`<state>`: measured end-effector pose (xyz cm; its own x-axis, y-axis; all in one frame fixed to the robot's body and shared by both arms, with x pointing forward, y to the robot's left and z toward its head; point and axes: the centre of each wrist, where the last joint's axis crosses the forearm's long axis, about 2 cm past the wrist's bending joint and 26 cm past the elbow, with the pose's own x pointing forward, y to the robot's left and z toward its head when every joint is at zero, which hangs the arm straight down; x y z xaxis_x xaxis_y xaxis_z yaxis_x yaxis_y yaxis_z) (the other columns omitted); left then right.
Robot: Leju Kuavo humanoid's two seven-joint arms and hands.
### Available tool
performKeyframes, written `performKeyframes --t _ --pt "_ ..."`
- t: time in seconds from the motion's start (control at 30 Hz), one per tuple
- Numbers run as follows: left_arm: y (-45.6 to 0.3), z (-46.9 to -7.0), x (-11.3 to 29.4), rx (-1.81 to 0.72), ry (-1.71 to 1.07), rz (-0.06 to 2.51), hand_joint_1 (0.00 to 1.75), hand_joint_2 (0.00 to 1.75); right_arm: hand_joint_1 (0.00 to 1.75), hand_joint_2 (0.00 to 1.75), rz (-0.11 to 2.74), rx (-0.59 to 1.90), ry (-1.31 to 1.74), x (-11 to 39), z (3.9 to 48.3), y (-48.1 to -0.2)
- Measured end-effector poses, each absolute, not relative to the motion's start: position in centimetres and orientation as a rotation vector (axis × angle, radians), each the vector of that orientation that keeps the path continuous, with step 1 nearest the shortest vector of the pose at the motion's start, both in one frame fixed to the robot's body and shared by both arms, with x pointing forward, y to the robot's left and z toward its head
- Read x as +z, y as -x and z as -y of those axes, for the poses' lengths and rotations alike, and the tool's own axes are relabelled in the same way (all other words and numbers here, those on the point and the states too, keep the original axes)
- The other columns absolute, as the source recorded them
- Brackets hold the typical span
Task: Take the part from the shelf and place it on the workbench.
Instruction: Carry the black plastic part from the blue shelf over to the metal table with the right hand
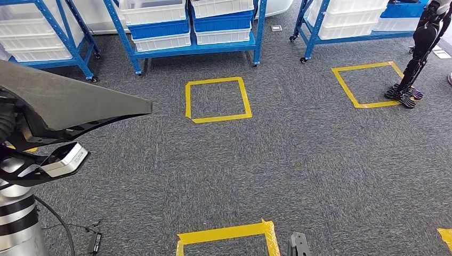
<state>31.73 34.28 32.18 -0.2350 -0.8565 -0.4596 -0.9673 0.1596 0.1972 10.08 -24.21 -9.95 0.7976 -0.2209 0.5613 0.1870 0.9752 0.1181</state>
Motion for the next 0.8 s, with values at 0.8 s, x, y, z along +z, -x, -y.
performKeyframes --t 0.8 --pt "-31.49 -34.73 32.34 0.666 1.791 -2.174 1.75 1.75 0.00 0.00 0.585 -0.190 -0.017 -10.10 24.40 -9.50"
